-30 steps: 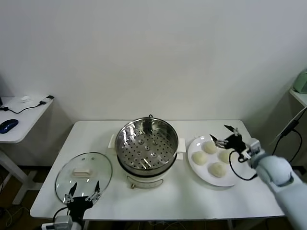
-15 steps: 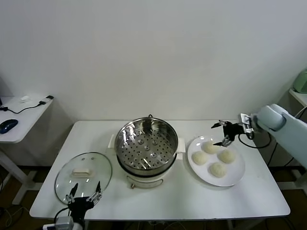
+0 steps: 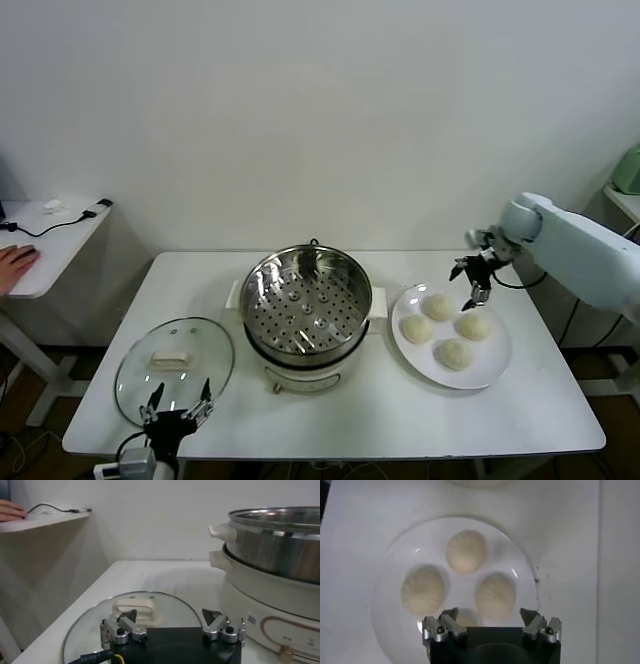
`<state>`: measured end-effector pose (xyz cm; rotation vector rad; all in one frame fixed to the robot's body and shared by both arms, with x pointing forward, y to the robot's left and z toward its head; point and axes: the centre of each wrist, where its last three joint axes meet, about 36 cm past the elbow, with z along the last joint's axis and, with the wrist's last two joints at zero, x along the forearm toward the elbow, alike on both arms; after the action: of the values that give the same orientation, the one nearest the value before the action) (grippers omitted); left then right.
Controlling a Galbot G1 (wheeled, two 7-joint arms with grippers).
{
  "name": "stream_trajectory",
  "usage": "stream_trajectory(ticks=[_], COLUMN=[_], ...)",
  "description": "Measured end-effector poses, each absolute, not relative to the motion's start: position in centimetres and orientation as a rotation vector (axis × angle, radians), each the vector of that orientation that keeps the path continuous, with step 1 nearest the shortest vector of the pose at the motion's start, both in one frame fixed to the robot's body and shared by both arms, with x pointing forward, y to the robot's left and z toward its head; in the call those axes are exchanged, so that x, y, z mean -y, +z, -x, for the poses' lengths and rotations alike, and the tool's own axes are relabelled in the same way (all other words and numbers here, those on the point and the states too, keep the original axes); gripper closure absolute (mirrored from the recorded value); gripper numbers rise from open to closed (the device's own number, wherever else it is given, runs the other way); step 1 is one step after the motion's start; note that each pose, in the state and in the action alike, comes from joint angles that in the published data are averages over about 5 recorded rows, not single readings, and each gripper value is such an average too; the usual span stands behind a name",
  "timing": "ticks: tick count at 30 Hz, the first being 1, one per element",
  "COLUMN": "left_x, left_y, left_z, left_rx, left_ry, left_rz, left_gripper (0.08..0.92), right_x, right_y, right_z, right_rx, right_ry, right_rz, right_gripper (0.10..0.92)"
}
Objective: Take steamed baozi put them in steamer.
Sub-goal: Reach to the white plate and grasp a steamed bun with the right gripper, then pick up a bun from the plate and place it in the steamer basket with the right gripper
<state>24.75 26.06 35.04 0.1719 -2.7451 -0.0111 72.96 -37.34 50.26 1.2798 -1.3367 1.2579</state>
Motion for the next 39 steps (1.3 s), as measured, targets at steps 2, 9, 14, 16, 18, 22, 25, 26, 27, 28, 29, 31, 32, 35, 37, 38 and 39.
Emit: stream_trajectory(ticks=[2, 9, 14, 16, 18, 22, 25, 26, 27, 28, 29, 31, 32, 35, 37, 38, 39], left_x=[-26.0, -26.0, -25.9, -25.9, -25.8, -25.8, -25.7, -25.7, -25.7, -25.7, -25.7, -25.6, -25.6, -25.5, -25.4, -25.3, -25.3], left_y=[34.9, 34.6, 34.5, 34.5, 34.5, 34.6, 34.6, 34.6, 34.6, 34.6, 34.7, 34.7, 34.8, 34.8, 35.0, 35.0, 35.1], left_z=[-24.9, -25.1, -25.2, -25.3, -25.4, -25.4, -25.4, -25.4, -25.4, -25.4, -25.4, -25.5, -25.5, -25.4, -25.3, -25.3, -25.3], left_rx=[2.744, 2.74, 2.738, 2.738, 2.738, 2.738, 2.737, 2.736, 2.736, 2.736, 2.736, 2.737, 2.737, 2.738, 2.74, 2.742, 2.743], left_ry=[-0.011, -0.008, -0.008, -0.007, -0.005, -0.004, -0.004, -0.004, -0.004, -0.005, -0.006, -0.009, -0.011, -0.012, -0.01, -0.008, -0.007], left_rz=[-0.169, -0.163, -0.155, -0.153, -0.15, -0.147, -0.144, -0.143, -0.143, -0.142, -0.142, -0.142, -0.142, -0.14, -0.138, -0.138, -0.137], left_gripper=[0.177, 0.177, 0.177, 0.177, 0.177, 0.177, 0.177, 0.177, 0.177, 0.177, 0.177, 0.177, 0.177, 0.177, 0.177, 0.177, 0.177], right_x=[36.8, 35.5, 35.1, 35.1, 35.2, 35.2, 35.3, 35.4, 35.4, 35.5, 35.5, 35.5, 35.5, 35.2, 34.7, 34.3, 33.7], right_y=[49.5, 47.3, 46.3, 46.1, 46.0, 45.8, 46.1, 46.2, 46.4, 46.7, 47.1, 48.0, 48.6, 51.0, 53.3, 54.6, 56.1], right_z=[-73.2, -73.6, -73.7, -73.7, -73.7, -73.6, -73.6, -73.6, -73.6, -73.6, -73.6, -73.6, -73.7, -73.8, -73.9, -73.9, -74.0], right_rx=[1.341, 1.36, 1.355, 1.349, 1.347, 1.352, 1.363, 1.366, 1.37, 1.374, 1.377, 1.382, 1.385, 1.391, 1.396, 1.398, 1.4], right_ry=[1.251, 1.23, 1.223, 1.221, 1.219, 1.214, 1.212, 1.211, 1.212, 1.213, 1.216, 1.226, 1.234, 1.268, 1.302, 1.324, 1.348], right_rz=[-1.267, -1.229, -1.2, -1.189, -1.179, -1.166, -1.162, -1.162, -1.163, -1.165, -1.168, -1.178, -1.184, -1.212, -1.241, -1.26, -1.283], right_gripper=[0.2, 0.2, 0.214, 0.233, 0.253, 0.301, 0.34, 0.347, 0.355, 0.36, 0.362, 0.367, 0.368, 0.369, 0.369, 0.369, 0.369])
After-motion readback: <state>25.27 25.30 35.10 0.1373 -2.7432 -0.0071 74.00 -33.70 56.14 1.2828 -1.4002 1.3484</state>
